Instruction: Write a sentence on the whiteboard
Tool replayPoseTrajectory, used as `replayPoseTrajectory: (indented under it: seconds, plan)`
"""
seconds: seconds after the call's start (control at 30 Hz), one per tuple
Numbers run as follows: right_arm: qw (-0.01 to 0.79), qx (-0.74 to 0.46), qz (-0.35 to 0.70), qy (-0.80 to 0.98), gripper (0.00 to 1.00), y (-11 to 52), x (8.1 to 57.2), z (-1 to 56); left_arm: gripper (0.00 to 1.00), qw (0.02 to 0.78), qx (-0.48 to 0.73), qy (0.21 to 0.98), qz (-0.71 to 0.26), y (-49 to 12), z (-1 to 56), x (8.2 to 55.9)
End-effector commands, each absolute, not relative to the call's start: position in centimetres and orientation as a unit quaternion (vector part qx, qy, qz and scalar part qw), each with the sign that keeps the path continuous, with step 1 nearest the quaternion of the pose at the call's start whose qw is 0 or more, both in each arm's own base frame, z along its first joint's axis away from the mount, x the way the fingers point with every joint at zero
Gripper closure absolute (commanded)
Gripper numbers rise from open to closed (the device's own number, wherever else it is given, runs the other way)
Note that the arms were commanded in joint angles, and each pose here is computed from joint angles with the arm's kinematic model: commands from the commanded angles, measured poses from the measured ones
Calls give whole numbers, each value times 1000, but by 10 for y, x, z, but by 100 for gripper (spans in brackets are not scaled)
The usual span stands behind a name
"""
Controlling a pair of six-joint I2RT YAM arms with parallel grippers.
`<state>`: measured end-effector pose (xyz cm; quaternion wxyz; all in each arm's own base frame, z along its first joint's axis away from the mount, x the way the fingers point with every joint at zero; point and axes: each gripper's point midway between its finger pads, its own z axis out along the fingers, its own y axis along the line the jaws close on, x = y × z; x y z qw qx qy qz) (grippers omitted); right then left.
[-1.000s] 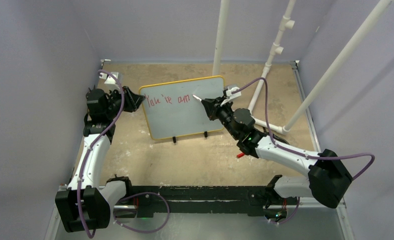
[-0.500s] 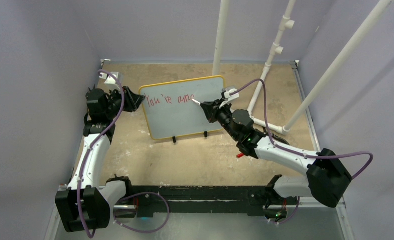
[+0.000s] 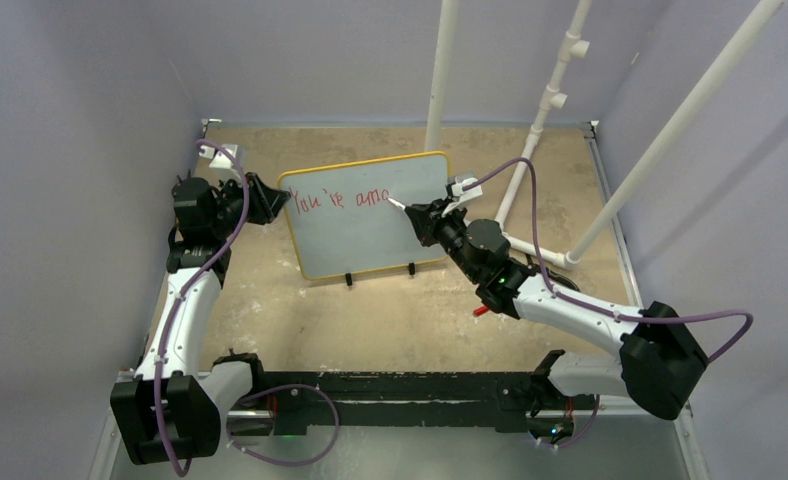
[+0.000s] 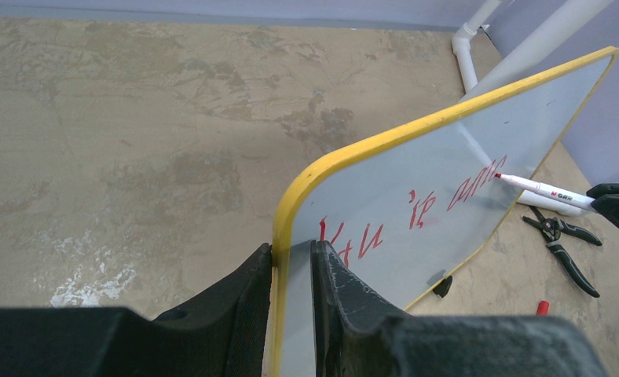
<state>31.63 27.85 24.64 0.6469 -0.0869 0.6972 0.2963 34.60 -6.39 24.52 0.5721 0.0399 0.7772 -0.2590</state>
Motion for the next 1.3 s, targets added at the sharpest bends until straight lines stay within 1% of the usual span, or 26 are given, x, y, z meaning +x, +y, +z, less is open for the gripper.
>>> replayPoseTrajectory:
  seconds: [0.0, 0.3, 0.7, 0.9, 1.07, 1.27]
  plan:
    - [684, -68, 283, 669, 100, 270, 327, 284, 76, 585, 52, 767, -258, -64, 252, 347]
    - [692, -68, 287, 659, 100, 273, 329, 294, 76, 585, 53, 767, -259, -64, 252, 347]
    - [660, -62, 272, 698, 100, 263, 322, 250, 76, 586, 54, 766, -260, -65, 253, 348]
    - [650, -59, 270, 707, 100, 261, 320, 239, 76, 586, 54, 765, -260, -65, 254, 347]
    - [662, -45, 261, 702, 100, 256, 324, 250, 76, 585, 54, 766, -260, -65, 253, 347]
    - [687, -42, 277, 670, 100, 254, 321, 282, 76, 586, 53, 766, -259, -64, 253, 347]
